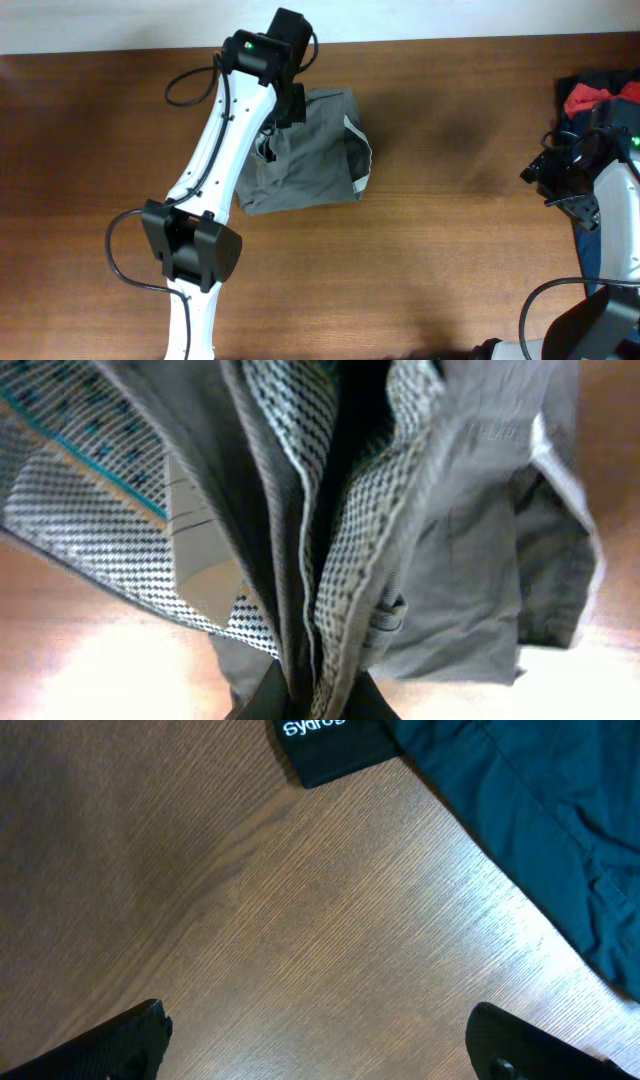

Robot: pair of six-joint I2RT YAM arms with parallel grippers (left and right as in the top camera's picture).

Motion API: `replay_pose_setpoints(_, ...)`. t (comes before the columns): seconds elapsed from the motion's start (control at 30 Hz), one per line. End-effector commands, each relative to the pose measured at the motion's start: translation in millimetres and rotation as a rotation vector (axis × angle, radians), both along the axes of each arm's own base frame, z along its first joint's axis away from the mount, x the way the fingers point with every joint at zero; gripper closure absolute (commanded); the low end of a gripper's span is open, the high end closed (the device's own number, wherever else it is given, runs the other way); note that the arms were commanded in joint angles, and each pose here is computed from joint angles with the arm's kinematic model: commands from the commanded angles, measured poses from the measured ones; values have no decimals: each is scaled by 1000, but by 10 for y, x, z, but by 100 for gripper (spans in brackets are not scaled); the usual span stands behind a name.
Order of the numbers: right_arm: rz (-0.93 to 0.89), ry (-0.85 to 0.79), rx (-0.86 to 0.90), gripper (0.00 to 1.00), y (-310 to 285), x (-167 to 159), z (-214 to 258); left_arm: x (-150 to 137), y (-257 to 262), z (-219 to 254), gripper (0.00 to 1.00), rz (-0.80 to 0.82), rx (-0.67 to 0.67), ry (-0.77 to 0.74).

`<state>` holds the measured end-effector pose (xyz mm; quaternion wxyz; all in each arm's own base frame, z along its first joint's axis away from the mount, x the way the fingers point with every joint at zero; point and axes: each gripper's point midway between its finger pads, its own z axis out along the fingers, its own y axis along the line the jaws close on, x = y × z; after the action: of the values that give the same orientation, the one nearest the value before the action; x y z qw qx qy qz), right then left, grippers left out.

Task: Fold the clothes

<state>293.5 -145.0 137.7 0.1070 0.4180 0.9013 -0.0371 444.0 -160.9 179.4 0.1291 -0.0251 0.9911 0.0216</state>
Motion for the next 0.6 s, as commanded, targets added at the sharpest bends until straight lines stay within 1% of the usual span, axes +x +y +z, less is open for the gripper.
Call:
replay_pose_setpoints(0.0, -11, -21, -9, 1, -23, 30, 68, -14, 29, 180, 99, 8, -1, -26)
replay_pose_setpoints(0.17, -11, -21, -9, 1, -23, 30, 68, -61, 450, 456, 99, 49, 128, -56)
replay_pose_setpoints(0.2, -11, -21, -9, 1, -24, 31, 68, -61, 484, 502, 99, 31, 125, -61)
replay_pose_setpoints(0.4, -11, -21, -9, 1, -23, 30, 68, -38, 865, 697, 99, 68, 131, -94)
replay_pose_setpoints(0.57, -11, -21, -9, 2, -24, 31, 68, -40, 1418, 877, 99, 159, 141, -123)
